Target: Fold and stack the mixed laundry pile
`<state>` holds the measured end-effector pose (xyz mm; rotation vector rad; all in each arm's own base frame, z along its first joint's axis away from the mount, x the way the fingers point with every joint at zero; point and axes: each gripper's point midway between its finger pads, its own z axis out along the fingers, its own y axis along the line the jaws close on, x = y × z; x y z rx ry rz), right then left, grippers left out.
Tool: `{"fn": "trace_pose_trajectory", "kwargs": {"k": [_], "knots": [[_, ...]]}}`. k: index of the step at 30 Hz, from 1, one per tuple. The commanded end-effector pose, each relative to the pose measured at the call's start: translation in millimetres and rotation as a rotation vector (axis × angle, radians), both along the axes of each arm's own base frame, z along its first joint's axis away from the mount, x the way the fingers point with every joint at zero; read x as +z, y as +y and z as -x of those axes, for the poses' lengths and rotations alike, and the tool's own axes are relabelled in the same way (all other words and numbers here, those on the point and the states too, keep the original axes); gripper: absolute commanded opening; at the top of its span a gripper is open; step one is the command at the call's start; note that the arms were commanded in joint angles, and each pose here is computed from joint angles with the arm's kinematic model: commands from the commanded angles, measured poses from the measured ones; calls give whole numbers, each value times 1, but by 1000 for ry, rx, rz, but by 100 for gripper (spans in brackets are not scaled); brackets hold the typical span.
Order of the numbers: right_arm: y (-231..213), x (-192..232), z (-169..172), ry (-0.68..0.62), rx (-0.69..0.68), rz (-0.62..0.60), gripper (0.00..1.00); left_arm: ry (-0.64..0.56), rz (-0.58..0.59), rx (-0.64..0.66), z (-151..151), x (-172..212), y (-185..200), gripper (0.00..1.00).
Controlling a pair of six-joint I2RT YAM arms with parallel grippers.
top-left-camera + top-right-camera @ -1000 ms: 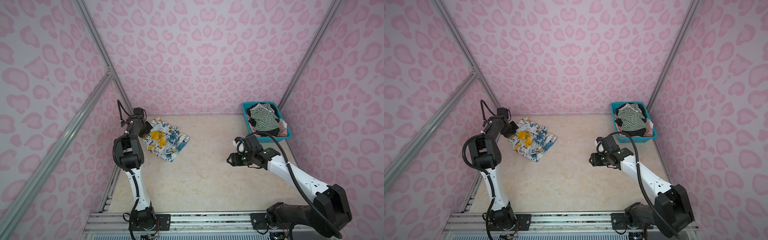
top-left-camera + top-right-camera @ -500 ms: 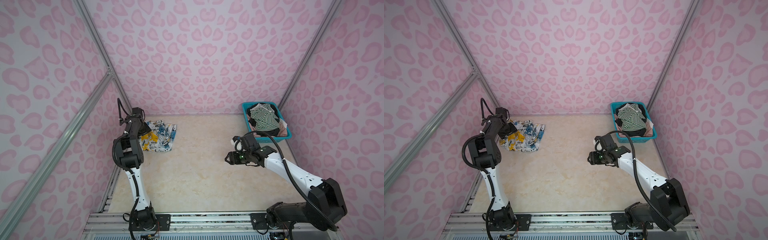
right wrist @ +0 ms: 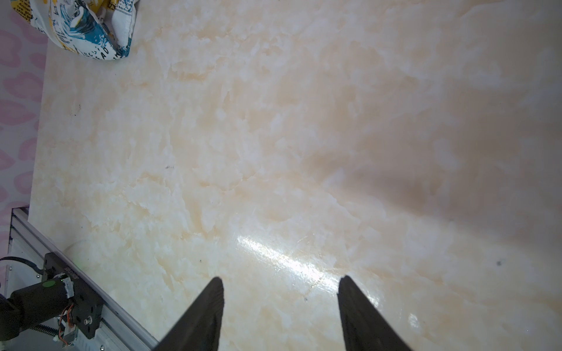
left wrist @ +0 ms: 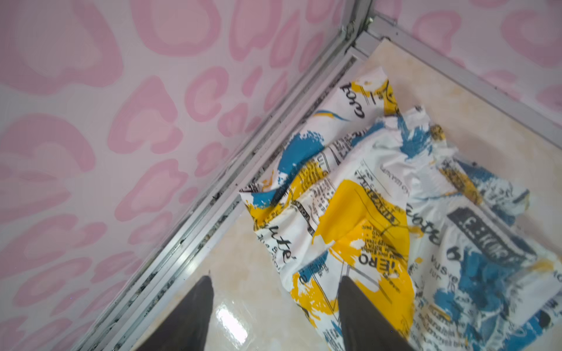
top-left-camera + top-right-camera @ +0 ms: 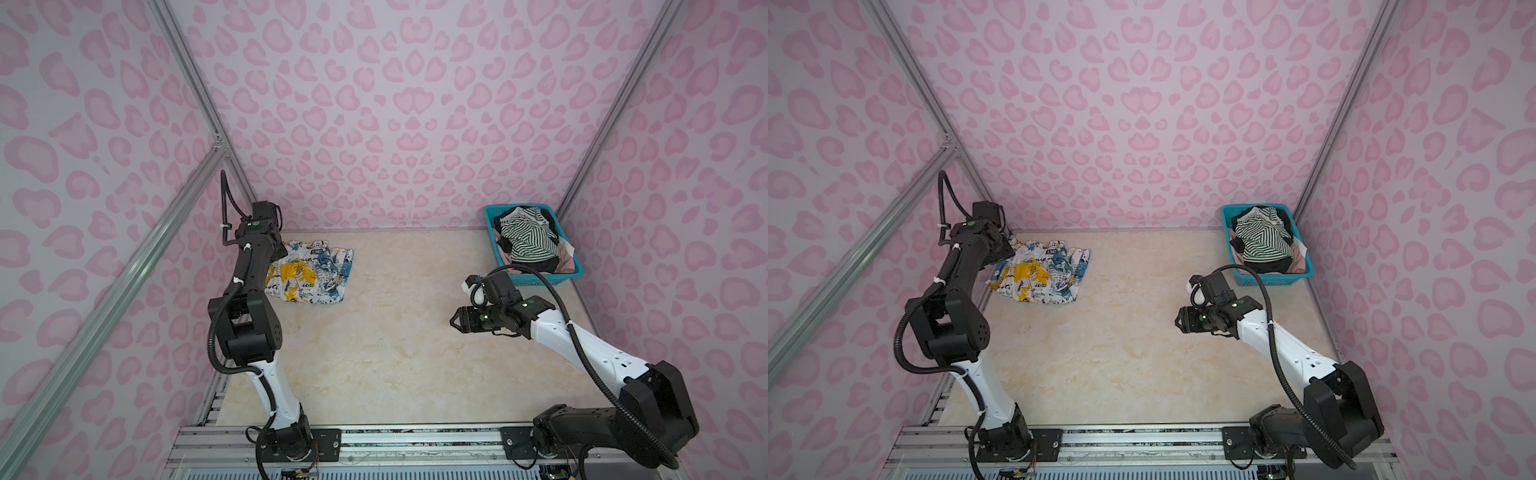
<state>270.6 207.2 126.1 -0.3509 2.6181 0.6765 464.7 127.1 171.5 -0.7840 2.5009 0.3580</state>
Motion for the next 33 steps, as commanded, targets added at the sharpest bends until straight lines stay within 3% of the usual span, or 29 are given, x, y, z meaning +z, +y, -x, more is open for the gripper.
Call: {"fn": "trace_pose_trajectory", "kwargs": {"k": [1,7,16,33], "knots": [[4,1,-1,-7,9,-17,61,0,153,-81,9,-14,-31,65],[6,3,-2,-7,17,-22,61,28,319,-136,18,-63,-66,61],[0,8,-1,-22,2,-11,61,118,406,-137,4,-120,-83,57],[-24,26,2,-62,-36,16,61,134,455,-140,-59,-154,-95,57]]}}
